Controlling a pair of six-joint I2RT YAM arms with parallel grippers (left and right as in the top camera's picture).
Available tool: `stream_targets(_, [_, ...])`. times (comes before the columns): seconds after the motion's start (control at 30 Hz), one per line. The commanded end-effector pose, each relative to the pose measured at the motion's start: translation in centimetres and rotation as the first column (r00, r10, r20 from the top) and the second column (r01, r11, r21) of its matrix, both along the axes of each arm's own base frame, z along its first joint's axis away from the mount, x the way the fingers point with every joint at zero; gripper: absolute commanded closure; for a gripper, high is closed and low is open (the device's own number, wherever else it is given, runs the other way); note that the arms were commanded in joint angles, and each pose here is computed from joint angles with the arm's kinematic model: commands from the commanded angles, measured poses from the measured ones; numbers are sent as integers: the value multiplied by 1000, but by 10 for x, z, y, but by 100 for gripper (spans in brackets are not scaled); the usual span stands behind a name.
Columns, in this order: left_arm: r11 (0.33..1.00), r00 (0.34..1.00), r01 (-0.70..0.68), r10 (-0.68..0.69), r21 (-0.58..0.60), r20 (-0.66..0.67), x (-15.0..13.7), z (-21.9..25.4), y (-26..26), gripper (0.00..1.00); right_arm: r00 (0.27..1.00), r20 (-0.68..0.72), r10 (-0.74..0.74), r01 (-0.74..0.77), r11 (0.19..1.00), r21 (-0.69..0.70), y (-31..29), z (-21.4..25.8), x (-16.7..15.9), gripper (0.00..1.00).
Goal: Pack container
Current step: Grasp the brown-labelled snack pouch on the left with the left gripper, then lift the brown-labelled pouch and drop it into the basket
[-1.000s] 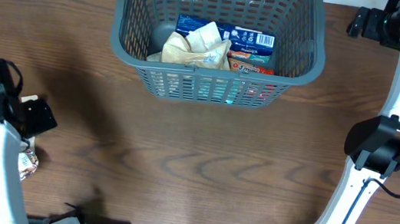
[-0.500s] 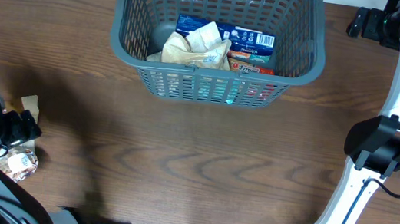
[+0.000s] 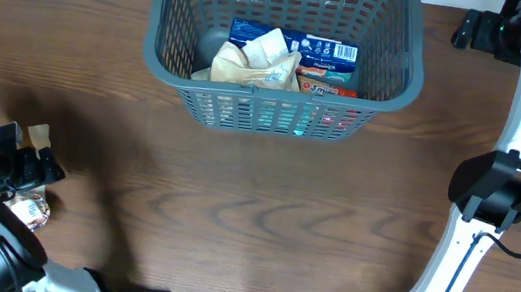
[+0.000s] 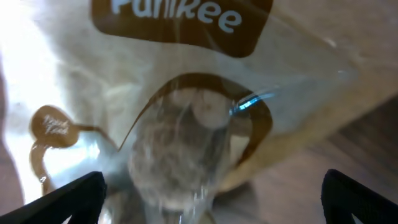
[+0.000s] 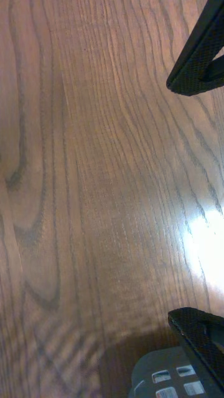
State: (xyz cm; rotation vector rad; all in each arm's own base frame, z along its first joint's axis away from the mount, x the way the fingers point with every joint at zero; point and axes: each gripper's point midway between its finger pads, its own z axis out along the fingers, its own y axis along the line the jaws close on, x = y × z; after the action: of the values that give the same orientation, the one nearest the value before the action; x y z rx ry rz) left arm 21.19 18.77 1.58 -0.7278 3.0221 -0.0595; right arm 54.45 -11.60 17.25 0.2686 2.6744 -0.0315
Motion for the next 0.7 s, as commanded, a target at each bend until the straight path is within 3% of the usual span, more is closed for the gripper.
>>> stream_targets(0.0, [999, 998, 38, -38, 4, -42, -4, -9, 4, 1, 1000, -13, 23, -23, 1000, 0, 5, -8, 2, 1])
stream_targets(0.17, [999, 996, 39, -39, -1, -86, -10, -19, 5, 0, 1000, -12, 24, -24, 1000, -1, 4, -7, 2, 1])
stream_targets(0.23, [999, 995, 39, -39, -5, -90, -11, -20, 5, 13, 1000, -13, 24, -24, 1000, -1, 5, -8, 2, 1])
stream_targets(0.37, [999, 995, 37, -38, -10, -94, -12, -20, 4, 57, 1000, -13, 24, -24, 1000, -1, 5, -8, 2, 1])
stream_targets(0.53, [999, 996, 29, -32, -39, -84, -11, -19, -2, 91, 1000, -13, 27, -27, 1000, -3, 4, -8, 2, 1])
stream_targets(0.67, [991, 1000, 22, -23, -132, -3, 3, -17, -19, 94, 1000, -13, 27, -27, 1000, -3, 5, -8, 2, 1])
